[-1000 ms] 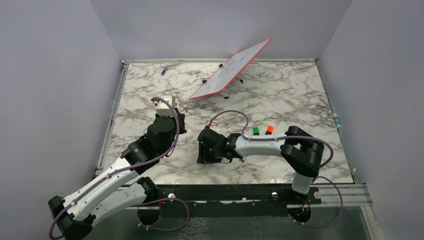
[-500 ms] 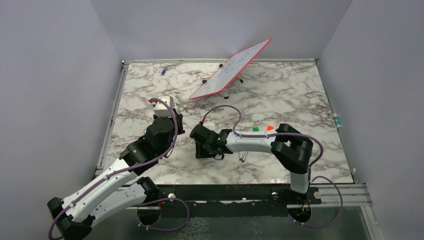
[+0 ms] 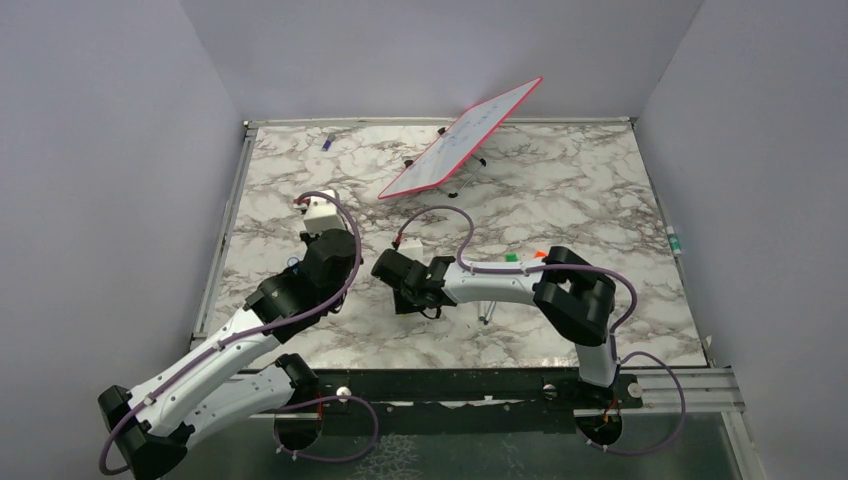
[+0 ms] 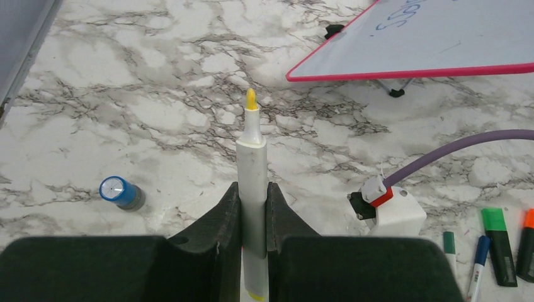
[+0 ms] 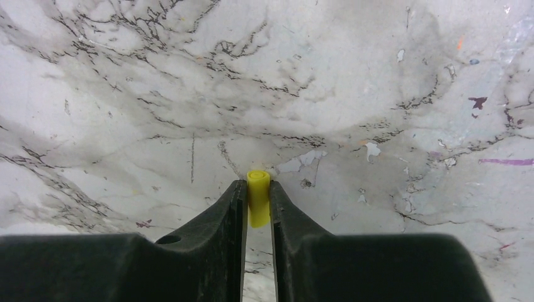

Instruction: Insert the pens into the pen caps

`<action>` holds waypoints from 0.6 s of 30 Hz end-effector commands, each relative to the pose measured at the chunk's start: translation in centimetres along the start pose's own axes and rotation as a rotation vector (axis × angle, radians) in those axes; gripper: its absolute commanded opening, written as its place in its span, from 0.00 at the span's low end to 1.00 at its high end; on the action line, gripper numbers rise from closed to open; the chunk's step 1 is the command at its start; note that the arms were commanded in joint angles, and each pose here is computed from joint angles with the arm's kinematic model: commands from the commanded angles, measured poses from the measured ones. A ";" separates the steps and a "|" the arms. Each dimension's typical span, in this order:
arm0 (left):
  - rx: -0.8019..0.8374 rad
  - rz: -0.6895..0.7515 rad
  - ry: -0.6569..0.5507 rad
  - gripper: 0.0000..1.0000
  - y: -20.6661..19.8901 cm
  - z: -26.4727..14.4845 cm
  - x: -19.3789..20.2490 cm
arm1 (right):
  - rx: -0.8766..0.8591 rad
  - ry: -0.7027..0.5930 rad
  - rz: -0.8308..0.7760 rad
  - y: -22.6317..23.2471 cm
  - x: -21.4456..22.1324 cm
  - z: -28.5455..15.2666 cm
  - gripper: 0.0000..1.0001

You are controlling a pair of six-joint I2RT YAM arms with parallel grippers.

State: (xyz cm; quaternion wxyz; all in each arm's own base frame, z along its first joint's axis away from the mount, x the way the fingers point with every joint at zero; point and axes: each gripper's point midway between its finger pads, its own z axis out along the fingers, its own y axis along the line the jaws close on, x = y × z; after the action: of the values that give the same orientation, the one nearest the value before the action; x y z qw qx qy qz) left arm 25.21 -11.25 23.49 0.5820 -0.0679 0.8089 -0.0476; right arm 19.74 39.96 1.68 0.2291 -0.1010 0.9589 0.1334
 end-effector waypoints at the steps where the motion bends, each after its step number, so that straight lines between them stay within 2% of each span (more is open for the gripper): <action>1: -0.114 -0.025 -0.029 0.00 1.9 -0.4 -1.3 | 0.303 0.151 -0.189 -8.8 5.4 2.5 0.21; 10: -0.091 -0.027 -0.015 0.00 1.6 -0.5 -0.9 | 0.299 0.135 -0.188 -9.6 5.4 1.3 0.15; 13: -0.073 -0.014 0.025 0.00 1.2 -0.3 0.2 | 0.300 0.085 -0.169 -9.8 4.5 0.4 0.15; 18: -0.027 0.018 0.166 0.00 -0.3 0.7 3.9 | 0.304 -0.064 -0.081 -10.2 1.8 -2.2 0.15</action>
State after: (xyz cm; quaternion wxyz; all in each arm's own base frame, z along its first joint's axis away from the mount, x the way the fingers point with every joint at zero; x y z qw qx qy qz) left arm 25.01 -10.36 21.95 0.5567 -0.0853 0.8262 -0.0132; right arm 20.12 36.52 1.94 0.2699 -0.1145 0.9511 0.0973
